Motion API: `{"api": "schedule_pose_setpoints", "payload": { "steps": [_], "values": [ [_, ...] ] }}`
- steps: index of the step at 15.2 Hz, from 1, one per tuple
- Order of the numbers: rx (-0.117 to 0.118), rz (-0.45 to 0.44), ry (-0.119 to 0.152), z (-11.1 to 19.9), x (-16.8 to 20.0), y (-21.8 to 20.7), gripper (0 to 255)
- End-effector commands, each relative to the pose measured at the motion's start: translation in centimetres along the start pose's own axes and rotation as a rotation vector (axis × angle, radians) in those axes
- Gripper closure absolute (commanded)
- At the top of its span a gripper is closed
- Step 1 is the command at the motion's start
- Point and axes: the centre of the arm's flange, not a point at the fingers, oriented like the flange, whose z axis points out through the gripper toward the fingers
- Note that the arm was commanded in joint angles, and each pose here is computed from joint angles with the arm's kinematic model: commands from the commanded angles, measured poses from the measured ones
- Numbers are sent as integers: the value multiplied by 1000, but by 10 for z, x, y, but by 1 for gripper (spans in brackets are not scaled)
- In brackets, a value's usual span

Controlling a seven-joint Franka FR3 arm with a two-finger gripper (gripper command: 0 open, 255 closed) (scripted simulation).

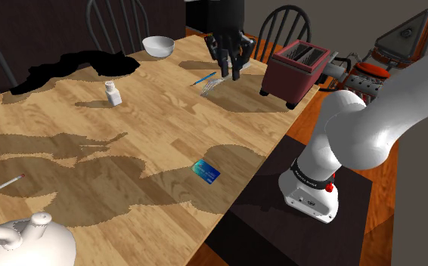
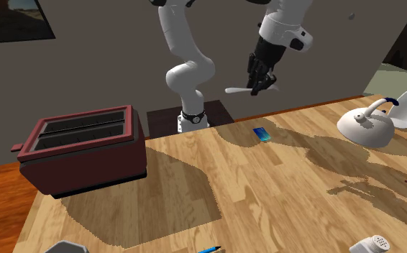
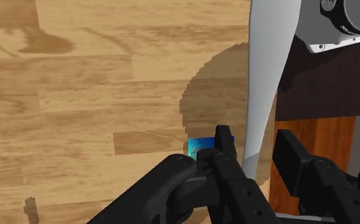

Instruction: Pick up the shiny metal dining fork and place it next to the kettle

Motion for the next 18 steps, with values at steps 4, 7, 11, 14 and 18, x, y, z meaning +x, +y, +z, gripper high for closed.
{"api": "schedule_pose_setpoints", "payload": {
  "steps": [4,7,11,14,18],
  "values": [
    [0,0,1,-10,64,21,255],
    [0,0,1,-17,102,32,255],
    [0,0,1,-25,151,48,255],
    [0,0,1,-32,189,60,255],
    [0,0,1,-40,238,76,255]
  ]
}}
